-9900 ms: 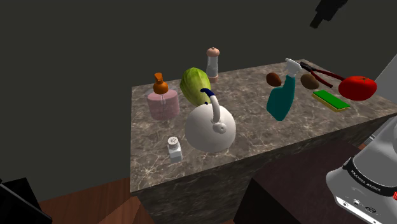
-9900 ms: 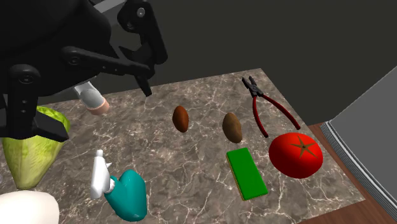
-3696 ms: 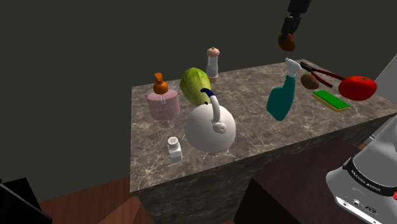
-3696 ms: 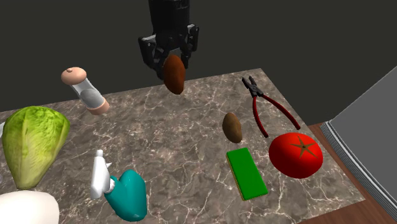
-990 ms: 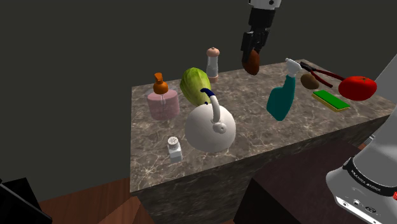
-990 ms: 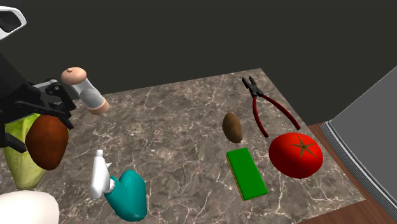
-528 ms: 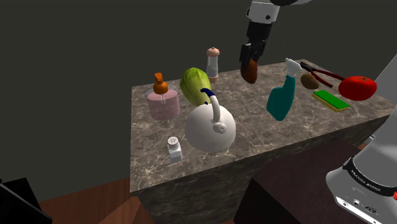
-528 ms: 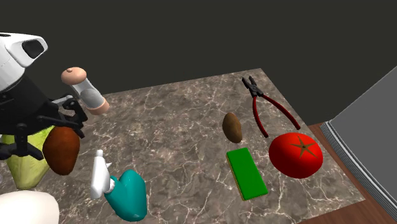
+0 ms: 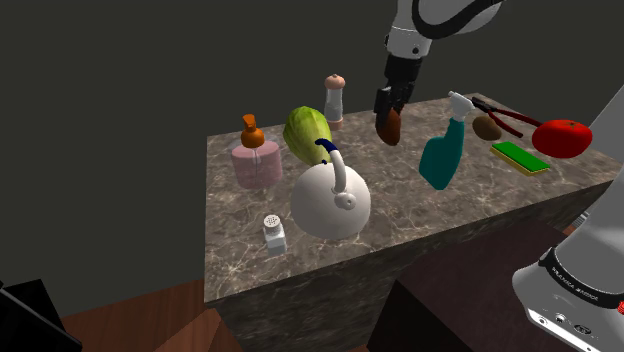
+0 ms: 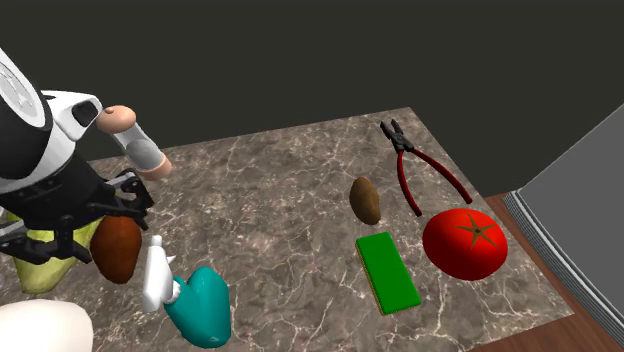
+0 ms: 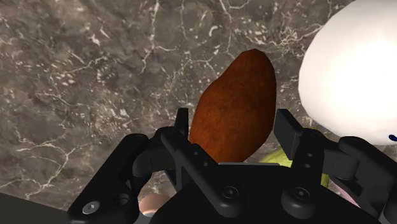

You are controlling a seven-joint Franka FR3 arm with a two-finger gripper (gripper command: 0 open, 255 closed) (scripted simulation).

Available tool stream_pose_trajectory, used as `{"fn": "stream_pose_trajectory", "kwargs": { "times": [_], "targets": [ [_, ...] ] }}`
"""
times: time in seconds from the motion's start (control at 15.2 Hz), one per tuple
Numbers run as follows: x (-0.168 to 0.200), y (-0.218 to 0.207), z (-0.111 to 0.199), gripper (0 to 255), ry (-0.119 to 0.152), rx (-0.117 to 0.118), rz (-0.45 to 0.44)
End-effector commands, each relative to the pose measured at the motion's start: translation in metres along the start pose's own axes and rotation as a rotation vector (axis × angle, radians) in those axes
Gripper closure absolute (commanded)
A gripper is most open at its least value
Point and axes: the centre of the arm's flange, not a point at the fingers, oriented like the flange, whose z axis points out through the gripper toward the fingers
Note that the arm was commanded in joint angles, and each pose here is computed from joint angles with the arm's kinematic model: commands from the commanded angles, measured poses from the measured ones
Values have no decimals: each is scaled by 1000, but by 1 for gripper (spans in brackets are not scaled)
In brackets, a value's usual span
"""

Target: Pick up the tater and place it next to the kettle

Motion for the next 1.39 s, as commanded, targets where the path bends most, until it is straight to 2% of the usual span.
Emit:
{"fn": "stream_pose_trajectory", "kwargs": {
  "times": [0.0,1.19,1.32],
  "targets": [
    [1,1,11,255,1,0,0],
    [-1,10,107,255,1,0,0],
    [-1,10,107,255,1,0,0]
  ]
}}
